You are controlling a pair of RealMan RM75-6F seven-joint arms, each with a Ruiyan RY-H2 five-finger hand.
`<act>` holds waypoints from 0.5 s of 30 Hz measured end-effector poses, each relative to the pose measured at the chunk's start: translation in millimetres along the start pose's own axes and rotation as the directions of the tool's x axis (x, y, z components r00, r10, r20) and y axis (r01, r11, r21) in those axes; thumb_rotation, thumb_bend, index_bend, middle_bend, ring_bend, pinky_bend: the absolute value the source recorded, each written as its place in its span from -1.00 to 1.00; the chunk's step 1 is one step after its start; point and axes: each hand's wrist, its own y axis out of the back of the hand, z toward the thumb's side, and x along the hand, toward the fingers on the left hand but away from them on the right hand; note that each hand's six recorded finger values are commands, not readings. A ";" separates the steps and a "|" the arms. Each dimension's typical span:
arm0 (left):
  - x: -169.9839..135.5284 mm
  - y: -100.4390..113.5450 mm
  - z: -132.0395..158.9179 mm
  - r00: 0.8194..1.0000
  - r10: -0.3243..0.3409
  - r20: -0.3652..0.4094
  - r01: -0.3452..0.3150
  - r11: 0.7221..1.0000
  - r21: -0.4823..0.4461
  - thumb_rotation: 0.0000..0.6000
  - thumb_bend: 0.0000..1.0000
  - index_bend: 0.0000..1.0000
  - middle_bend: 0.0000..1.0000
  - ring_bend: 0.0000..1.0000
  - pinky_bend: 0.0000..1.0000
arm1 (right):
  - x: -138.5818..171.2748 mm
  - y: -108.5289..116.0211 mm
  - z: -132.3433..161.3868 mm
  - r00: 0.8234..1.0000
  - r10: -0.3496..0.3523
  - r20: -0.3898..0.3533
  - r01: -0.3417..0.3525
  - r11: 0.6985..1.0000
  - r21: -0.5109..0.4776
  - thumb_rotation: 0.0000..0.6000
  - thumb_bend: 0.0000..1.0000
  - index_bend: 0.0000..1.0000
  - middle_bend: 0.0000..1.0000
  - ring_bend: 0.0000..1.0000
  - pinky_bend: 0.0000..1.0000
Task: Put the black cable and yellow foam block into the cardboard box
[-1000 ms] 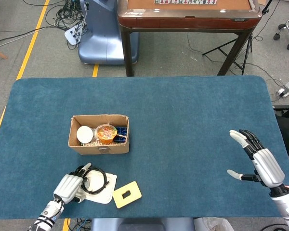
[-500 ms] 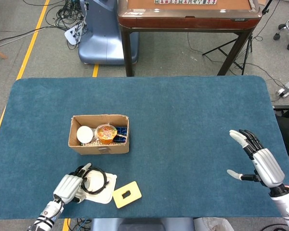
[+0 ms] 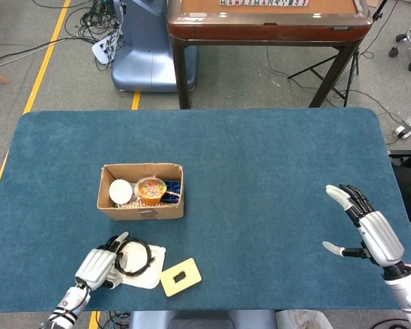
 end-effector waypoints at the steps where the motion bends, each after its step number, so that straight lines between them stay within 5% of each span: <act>1: 0.3 0.0 -0.1 1.000 0.001 -0.003 -0.001 1.000 -0.001 1.00 0.21 0.05 -0.94 -0.92 -0.46 | 0.1 0.1 0.0 1.000 0.000 0.000 0.000 1.000 0.000 1.00 -1.00 -0.81 -0.79 -1.00 -1.00; 15: 3.6 2.1 -0.4 0.998 0.055 -0.014 -0.055 0.998 -0.004 1.00 0.37 0.16 -0.94 -0.92 -0.46 | 0.1 0.5 -0.1 1.000 -0.002 -0.001 0.002 1.000 -0.002 1.00 -1.00 -0.81 -0.79 -1.00 -1.00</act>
